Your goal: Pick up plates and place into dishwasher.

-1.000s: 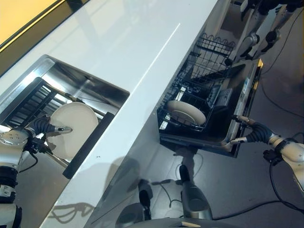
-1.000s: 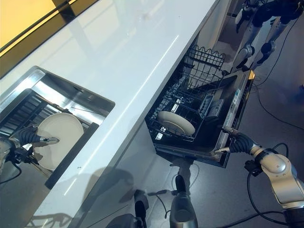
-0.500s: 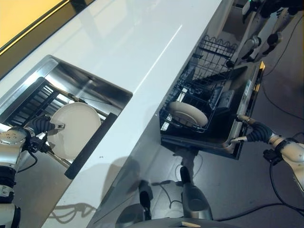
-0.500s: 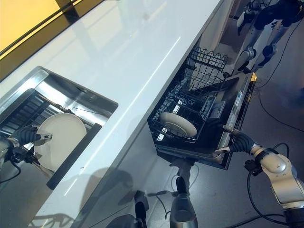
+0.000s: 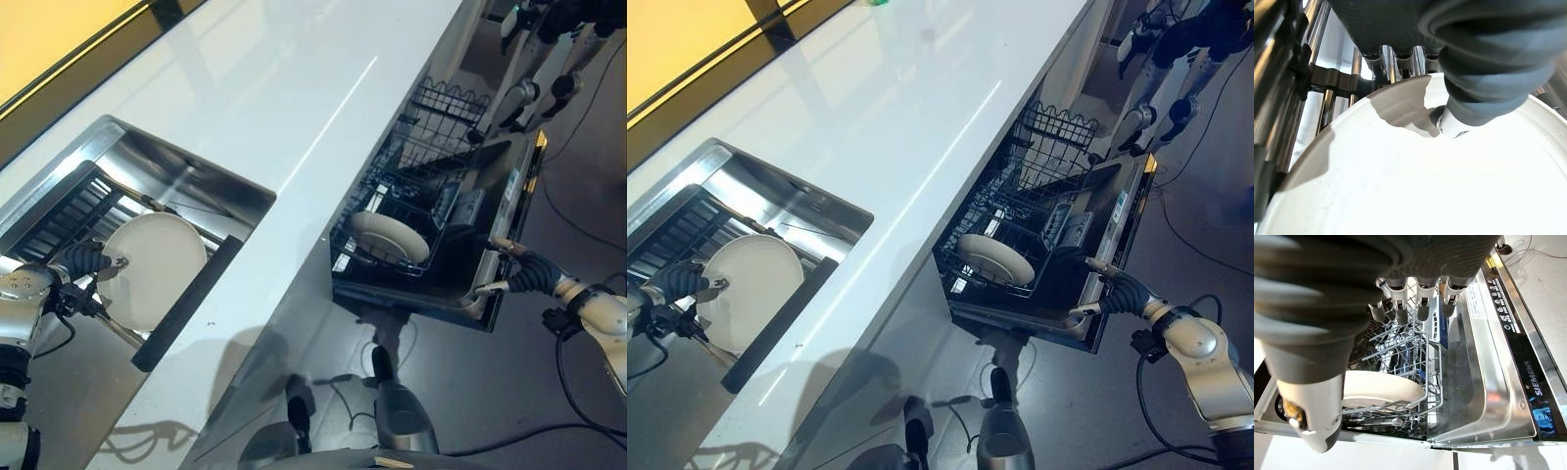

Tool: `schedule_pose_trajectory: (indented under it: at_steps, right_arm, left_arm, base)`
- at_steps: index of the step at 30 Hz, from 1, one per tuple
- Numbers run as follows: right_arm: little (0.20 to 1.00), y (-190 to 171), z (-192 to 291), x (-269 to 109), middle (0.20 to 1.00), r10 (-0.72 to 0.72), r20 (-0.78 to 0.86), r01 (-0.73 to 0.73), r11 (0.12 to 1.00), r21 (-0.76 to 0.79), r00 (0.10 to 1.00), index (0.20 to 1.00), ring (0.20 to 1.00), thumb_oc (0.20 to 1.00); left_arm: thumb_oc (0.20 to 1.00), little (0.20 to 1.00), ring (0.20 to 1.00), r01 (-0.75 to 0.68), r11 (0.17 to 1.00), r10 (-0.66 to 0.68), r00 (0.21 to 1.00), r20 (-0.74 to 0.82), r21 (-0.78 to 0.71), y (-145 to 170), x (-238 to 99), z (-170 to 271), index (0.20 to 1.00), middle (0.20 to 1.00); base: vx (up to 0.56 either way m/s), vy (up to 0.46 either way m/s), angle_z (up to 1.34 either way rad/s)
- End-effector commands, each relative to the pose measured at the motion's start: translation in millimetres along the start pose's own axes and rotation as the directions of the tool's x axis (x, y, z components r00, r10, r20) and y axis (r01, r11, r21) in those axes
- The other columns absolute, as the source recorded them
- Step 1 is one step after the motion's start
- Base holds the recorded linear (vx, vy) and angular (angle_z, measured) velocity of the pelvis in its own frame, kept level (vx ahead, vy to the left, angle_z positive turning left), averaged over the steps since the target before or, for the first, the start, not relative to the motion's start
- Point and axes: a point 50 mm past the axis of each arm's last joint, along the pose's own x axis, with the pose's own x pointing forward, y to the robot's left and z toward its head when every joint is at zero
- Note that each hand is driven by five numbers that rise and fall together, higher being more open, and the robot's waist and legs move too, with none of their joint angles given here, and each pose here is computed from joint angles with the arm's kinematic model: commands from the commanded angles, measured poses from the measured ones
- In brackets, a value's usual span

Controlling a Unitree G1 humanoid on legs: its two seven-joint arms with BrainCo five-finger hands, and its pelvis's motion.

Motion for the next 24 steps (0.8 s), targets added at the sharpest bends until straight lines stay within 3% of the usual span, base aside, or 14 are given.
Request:
schedule_pose_trajectory:
  at_steps: [1,7,16,24]
  right_arm:
    - [1.000,-11,11,-6,1.000,-0.046,0.075,0.048,0.998,-0.029,0.996,1.000,1.000,1.000]
    - [1.000,-10,10,-7,1.000,-0.045,0.077,0.047,0.999,-0.016,0.996,1.000,1.000,1.000]
    - [1.000,-7,6,-9,1.000,-0.051,0.065,0.051,0.999,0.006,0.997,1.000,1.000,1.000]
    - [1.000,-3,4,-9,1.000,-0.049,0.061,0.049,0.999,0.015,0.997,1.000,1.000,1.000]
  left_arm:
    - [0.200,0.200,0.200,0.199,0.978,-0.206,0.962,0.182,0.058,-23,-7,18,0.200,0.200]
    - [0.200,0.200,0.200,0.086,0.994,-0.101,0.969,0.226,0.073,-16,-14,20,0.200,0.200]
    - [0.200,0.200,0.200,-0.188,0.981,0.166,0.927,0.335,0.035,-3,-25,19,0.200,0.200]
    - [0.200,0.200,0.200,-0.187,0.982,0.164,0.912,0.376,0.025,-15,-28,18,0.200,0.200]
  base:
    - [0.00,-0.041,0.06]
    - [0.00,-0.045,0.07]
    - [0.00,-0.049,0.08]
    - [0.01,-0.013,0.08]
